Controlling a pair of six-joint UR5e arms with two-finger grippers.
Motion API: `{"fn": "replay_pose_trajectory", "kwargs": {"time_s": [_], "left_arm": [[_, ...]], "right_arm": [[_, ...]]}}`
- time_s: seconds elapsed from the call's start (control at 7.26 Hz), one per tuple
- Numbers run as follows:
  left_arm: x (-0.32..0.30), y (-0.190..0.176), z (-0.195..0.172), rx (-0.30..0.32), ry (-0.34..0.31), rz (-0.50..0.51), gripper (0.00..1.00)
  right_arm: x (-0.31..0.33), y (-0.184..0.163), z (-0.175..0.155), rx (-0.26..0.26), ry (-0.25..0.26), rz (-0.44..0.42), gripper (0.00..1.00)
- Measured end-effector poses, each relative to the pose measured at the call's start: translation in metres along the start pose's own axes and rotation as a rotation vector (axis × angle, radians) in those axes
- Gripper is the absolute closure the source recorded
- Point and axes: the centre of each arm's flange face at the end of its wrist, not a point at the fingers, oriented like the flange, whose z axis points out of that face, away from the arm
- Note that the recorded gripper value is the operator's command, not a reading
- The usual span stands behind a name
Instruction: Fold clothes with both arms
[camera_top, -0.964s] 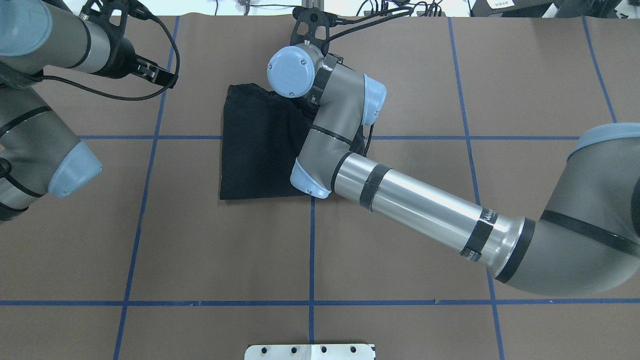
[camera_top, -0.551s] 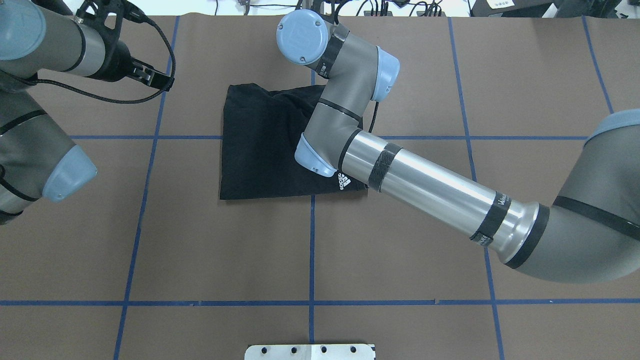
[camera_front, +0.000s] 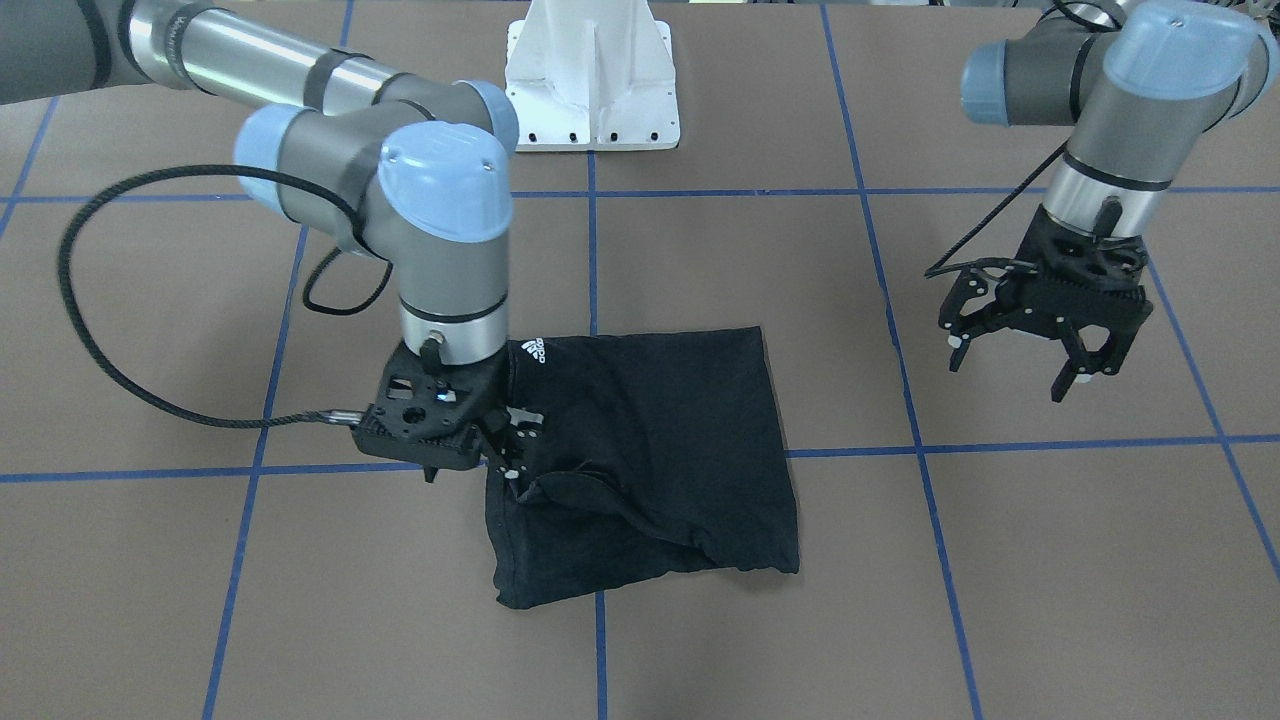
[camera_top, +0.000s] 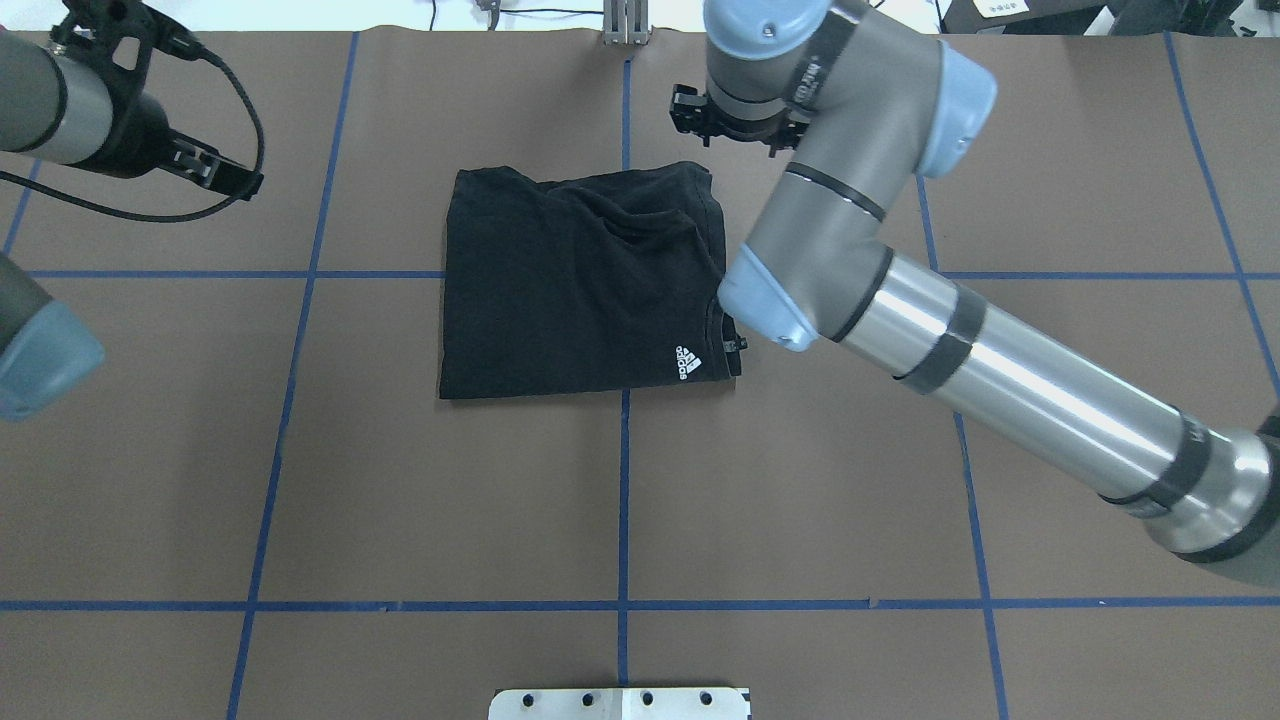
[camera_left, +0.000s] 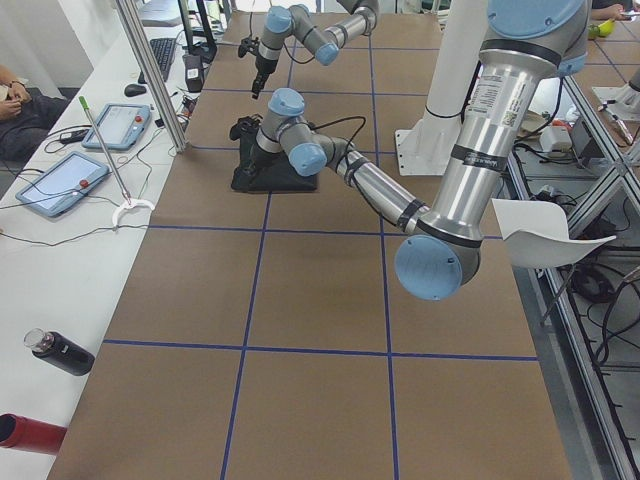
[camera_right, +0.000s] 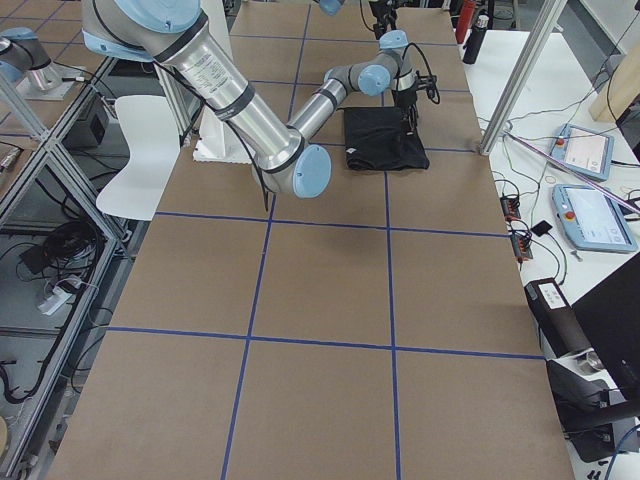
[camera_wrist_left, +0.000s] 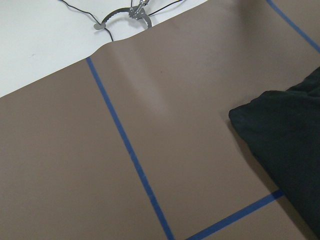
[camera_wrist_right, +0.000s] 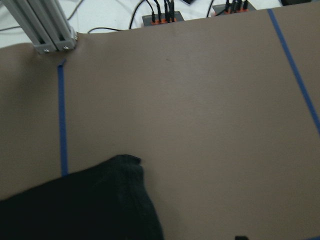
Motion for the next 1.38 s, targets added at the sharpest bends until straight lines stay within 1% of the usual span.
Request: {"fn": "replay_pose_trajectory", "kwargs": {"time_s": [0.28,0.41,0.55,0.69,0.96,1.1,1.24,1.38], "left_arm": [[-0.083,0.029,-0.031,-0.07,-0.006,0.041,0.0],[-0.123,0.046,-0.044,-0.1,0.003,0.023,0.0],[-0.156,0.068,-0.05,-0.139,0.007,-0.023,0.0],[-0.186,0.096,-0.055,-0.173,-0.004,-0.083,0.0],[-0.223,0.142,-0.059,-0.222,-0.023,-0.172,0.0],[-0.234,0.167,-0.059,-0.249,-0.005,-0.218,0.0],[-0.241,0.196,-0.059,-0.278,0.031,-0.265,0.0],[-0.245,0.225,-0.058,-0.309,0.053,-0.307,0.0]], "right_arm": [[0.107,0.006,-0.043,-0.057,0.02,-0.119,0.0],[0.163,0.004,-0.058,-0.085,0.028,-0.178,0.0],[0.216,-0.003,-0.069,-0.115,0.026,-0.232,0.0],[0.269,-0.016,-0.076,-0.149,0.016,-0.277,0.0],[0.383,-0.03,-0.08,-0.22,-0.004,-0.319,0.0],[0.447,-0.027,-0.079,-0.248,0.004,-0.329,0.0],[0.51,-0.017,-0.076,-0.278,0.023,-0.322,0.0],[0.569,-0.003,-0.069,-0.313,0.04,-0.31,0.0]]}}
